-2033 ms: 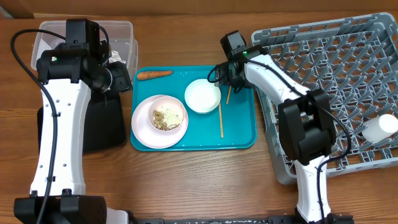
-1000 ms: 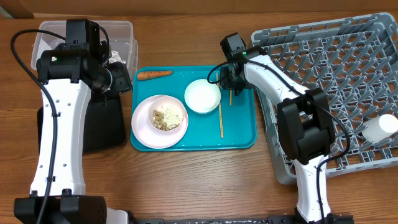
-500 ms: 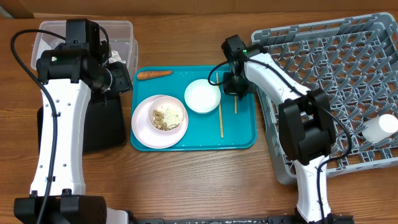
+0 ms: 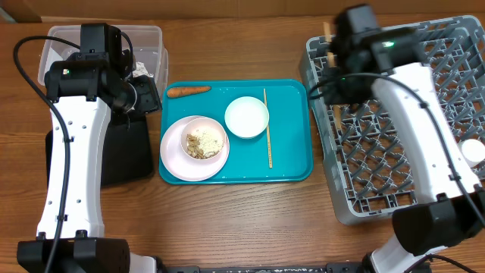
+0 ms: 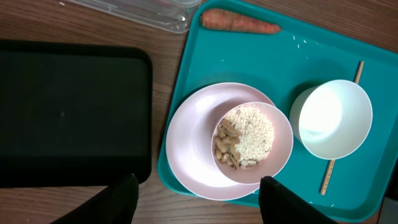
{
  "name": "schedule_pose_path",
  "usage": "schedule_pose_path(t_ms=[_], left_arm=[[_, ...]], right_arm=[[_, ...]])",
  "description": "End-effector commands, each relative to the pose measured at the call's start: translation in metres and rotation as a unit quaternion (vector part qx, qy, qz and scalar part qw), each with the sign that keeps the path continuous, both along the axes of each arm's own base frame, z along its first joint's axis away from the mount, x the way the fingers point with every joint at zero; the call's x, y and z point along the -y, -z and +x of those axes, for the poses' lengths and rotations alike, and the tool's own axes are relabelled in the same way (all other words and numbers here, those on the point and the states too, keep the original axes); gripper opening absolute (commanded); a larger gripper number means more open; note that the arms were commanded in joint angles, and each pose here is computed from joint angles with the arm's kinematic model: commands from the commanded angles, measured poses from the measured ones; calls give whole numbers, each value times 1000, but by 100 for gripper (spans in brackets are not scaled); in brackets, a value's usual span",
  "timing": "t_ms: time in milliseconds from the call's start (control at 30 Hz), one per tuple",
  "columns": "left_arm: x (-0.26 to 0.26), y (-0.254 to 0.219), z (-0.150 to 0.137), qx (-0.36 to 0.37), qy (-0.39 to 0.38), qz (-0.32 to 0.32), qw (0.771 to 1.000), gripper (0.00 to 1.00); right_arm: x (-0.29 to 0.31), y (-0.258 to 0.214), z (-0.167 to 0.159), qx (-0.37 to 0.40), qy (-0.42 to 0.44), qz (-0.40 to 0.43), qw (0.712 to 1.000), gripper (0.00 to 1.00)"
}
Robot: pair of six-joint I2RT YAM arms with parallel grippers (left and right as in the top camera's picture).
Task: Sort waste into correct bins and load items into the dishwasher
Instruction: 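Carry the chopstick to the rack's left edge and release it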
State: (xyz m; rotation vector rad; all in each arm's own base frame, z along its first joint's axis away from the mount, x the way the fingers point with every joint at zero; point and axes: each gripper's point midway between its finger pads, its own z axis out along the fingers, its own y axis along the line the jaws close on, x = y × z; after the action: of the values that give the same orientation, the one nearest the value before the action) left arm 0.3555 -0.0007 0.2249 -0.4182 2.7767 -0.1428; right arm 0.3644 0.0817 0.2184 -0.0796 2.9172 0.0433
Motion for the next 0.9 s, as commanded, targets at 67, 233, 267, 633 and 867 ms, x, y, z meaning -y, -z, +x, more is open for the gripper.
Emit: schedule_pose_path(t_ms=[67,233,267,633,867], left_arm=[[1,-5,2,8,-2,3,1000,64],[1,-5,2,8,-2,3,1000,65],[1,-5,2,8,-2,3,1000,64],[1,-5,2,8,-2,3,1000,64],[1,-5,2,7,-2,3,1000,64]], right_arm=[[12,35,-11,-62,-72,10,995,4],[11,68,-23,-97,-86,16,991,4],[12,74,-24,-100,-85,14,991,4],[25,106,-21,-100,-55,-21,993,4],[32,106,-24,-106,-54,-39,992,5]])
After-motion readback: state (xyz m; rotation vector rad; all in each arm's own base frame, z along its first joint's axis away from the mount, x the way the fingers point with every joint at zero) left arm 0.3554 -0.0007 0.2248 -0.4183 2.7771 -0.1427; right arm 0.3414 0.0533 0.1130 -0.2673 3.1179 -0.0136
